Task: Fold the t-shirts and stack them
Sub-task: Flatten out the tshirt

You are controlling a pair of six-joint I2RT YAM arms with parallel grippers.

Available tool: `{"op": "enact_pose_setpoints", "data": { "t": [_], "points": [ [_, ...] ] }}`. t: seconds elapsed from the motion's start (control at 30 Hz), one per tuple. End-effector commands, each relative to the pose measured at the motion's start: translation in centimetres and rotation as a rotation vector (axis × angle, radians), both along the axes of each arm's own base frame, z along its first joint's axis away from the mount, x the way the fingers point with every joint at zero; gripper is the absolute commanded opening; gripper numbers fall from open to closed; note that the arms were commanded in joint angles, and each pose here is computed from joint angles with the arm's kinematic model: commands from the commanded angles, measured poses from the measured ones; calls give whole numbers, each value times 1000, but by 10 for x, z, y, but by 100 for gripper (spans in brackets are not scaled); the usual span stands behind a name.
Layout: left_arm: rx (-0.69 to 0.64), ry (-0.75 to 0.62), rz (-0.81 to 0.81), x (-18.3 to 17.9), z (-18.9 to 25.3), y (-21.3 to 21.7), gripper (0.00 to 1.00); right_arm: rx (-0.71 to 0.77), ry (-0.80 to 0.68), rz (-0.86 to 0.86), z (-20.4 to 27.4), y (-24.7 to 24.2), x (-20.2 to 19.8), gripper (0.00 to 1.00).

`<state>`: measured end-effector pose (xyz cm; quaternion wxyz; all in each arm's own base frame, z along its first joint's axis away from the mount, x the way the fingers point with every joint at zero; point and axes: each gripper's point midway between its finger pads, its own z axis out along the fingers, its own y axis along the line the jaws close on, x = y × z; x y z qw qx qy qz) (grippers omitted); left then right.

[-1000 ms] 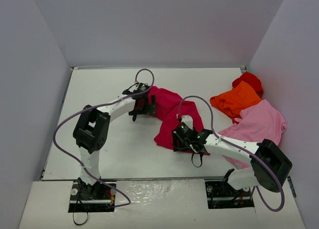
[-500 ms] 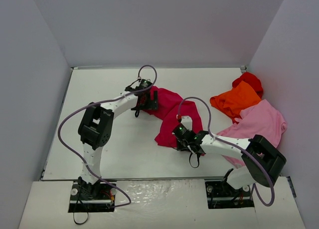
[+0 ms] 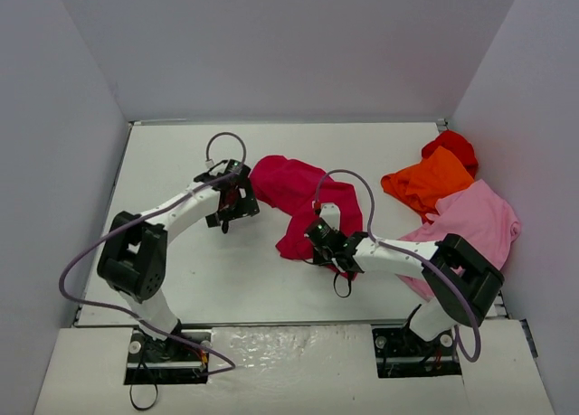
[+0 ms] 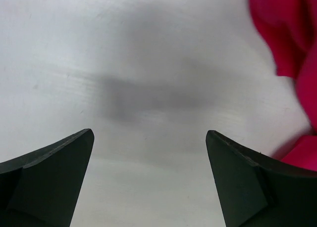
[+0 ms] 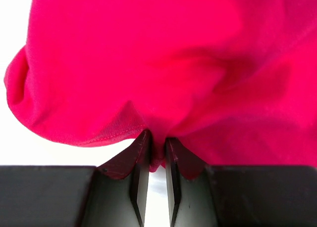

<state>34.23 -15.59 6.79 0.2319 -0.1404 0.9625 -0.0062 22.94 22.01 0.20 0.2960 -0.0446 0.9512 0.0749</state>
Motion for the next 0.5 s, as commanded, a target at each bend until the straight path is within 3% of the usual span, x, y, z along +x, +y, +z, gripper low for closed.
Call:
{"op": "enact_pose_setpoints", "data": {
  "t": [0.0, 0.17, 0.27, 0.47],
  "points": [
    [-191, 29, 166, -13, -12, -7, 97, -138, 209, 29, -49, -33, -47, 15],
    [-299, 43, 143, 9, -33, -30, 97, -109, 204, 31, -43, -31, -50, 15],
    [-418, -19, 123, 35, -30, -51, 97, -99, 198, 23, -39, -33, -51, 16],
    [-497, -96, 147, 69, -19, -64, 97, -86, 195, 6, -35, -37, -55, 16]
  ]
}}
